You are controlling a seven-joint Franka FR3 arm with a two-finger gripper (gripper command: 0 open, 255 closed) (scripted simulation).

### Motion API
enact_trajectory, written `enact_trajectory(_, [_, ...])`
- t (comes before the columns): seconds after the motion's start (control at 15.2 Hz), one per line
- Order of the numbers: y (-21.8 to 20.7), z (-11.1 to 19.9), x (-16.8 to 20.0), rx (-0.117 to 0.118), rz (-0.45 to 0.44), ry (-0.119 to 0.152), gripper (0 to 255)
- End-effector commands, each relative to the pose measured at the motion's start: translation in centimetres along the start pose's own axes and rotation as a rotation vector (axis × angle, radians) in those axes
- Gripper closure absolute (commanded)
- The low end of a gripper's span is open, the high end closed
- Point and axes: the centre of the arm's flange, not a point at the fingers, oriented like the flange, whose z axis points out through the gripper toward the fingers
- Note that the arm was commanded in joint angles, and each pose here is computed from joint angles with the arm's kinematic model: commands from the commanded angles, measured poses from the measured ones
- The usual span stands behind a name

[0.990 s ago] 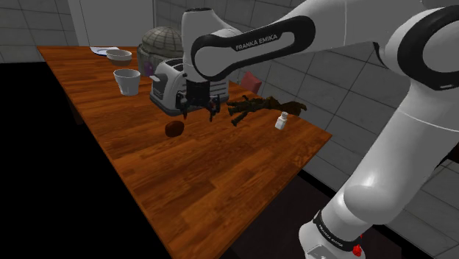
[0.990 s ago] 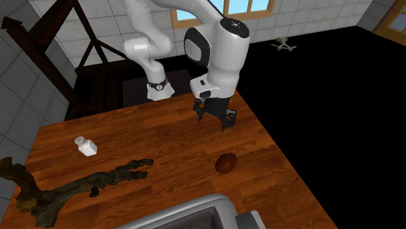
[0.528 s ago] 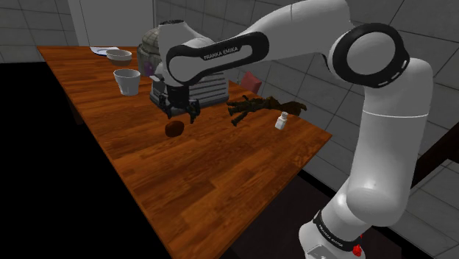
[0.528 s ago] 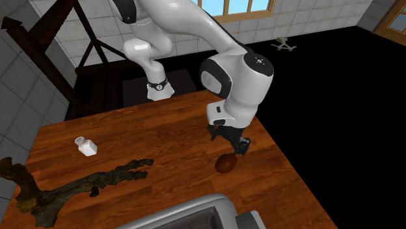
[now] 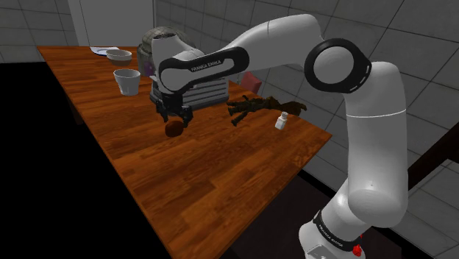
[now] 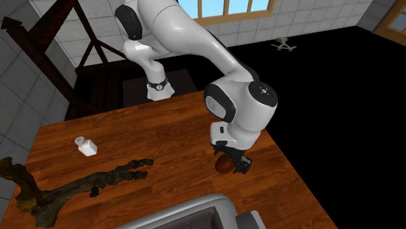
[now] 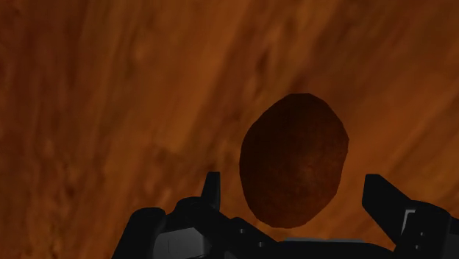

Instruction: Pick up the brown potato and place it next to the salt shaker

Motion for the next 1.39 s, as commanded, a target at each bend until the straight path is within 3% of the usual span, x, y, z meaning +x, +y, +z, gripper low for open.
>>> enact_trajectory(0.0, [-0.11, 1.03, 0.07, 0.000, 0.001, 0.000, 0])
enact_trajectory(0.59, [-0.11, 1.86, 0.07, 0.000, 0.001, 0.000, 0])
enact_trajectory(0.66, [-0.11, 1.86, 0.07, 0.000, 0.001, 0.000, 255])
enact_trajectory(1.32, [-0.07, 1.34, 0.12, 0.000, 0.001, 0.000, 255])
